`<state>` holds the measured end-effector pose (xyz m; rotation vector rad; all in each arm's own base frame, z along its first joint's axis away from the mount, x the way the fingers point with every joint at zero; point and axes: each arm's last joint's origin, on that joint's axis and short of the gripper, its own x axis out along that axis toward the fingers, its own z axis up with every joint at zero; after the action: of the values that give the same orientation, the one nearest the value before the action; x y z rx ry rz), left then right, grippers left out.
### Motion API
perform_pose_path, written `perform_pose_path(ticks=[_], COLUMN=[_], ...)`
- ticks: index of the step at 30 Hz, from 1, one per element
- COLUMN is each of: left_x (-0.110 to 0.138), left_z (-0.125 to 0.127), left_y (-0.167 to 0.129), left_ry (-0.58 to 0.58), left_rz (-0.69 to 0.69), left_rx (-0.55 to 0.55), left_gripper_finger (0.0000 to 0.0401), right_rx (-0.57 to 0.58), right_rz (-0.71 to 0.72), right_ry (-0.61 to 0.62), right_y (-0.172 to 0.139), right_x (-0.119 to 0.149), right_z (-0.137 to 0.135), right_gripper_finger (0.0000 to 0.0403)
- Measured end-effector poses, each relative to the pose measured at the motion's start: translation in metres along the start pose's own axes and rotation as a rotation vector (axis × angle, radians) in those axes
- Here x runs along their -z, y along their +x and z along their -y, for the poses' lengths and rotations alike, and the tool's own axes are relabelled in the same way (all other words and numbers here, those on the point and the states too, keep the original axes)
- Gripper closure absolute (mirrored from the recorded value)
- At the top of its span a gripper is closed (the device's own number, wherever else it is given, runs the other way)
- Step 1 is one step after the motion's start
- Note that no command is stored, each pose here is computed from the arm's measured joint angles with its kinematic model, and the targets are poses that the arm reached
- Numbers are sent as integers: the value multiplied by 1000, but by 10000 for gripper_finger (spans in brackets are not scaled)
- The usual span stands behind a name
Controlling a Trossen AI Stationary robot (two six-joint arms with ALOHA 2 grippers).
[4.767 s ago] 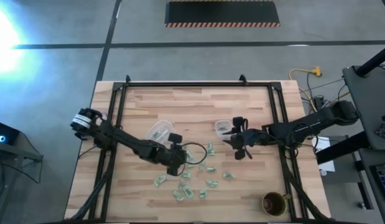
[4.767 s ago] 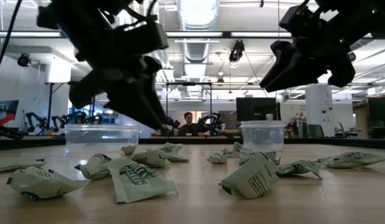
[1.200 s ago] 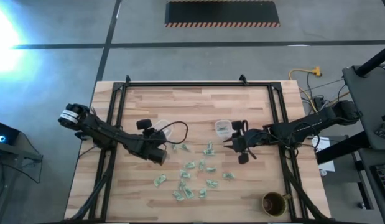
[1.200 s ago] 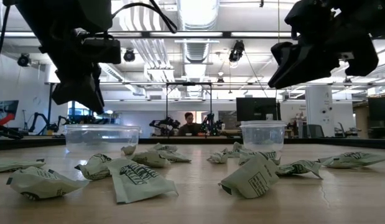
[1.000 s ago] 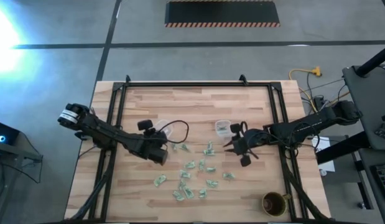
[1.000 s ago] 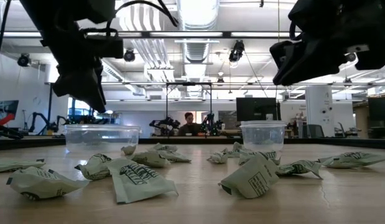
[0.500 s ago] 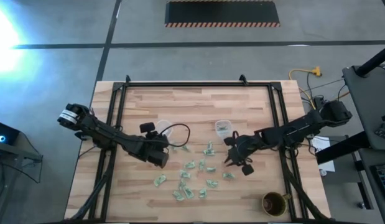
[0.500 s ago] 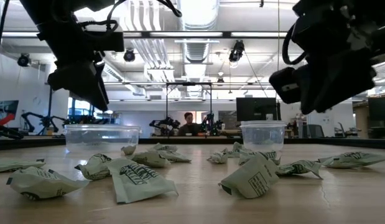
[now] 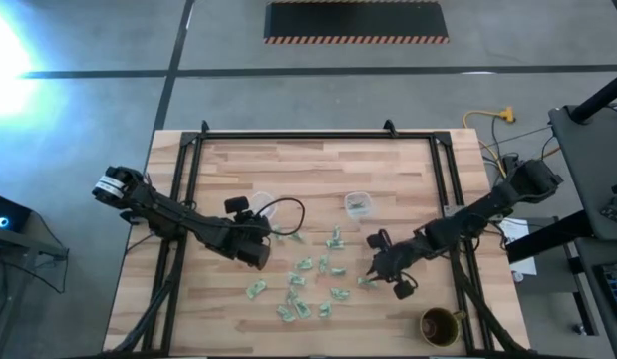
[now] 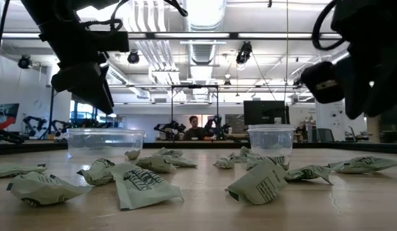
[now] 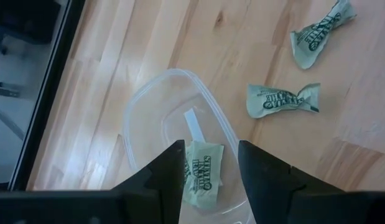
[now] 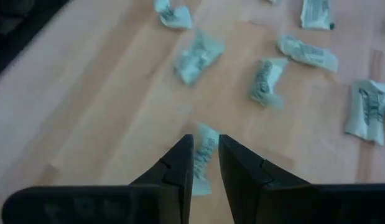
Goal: Pick and place Stevia / Truvia into bins
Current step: Put the light green stevia packet into the right transparent container
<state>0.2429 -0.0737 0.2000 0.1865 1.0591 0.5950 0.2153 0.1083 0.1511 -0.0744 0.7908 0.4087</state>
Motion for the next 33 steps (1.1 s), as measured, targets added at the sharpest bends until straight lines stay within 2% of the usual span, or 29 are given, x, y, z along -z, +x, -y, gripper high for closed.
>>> perform_pose_path(ticks=[10, 16, 20, 33], left_x=[0, 0, 0, 0], left_z=[0, 0, 0, 0], left_y=[0, 0, 0, 0], left_ry=[0, 0, 0, -2], left_rz=[0, 0, 0, 3], left_rx=[0, 0, 0, 1], left_gripper_finger=[269, 269, 269, 269], right_rx=[71, 109, 190, 208], right_rz=[18, 2, -41, -98], right_ry=[-27, 18, 43, 66], right_y=[-2, 3, 15, 35], right_x=[1, 5, 13, 15], right_z=[-27, -28, -25, -26], right_gripper_finger=[335, 335, 332, 260])
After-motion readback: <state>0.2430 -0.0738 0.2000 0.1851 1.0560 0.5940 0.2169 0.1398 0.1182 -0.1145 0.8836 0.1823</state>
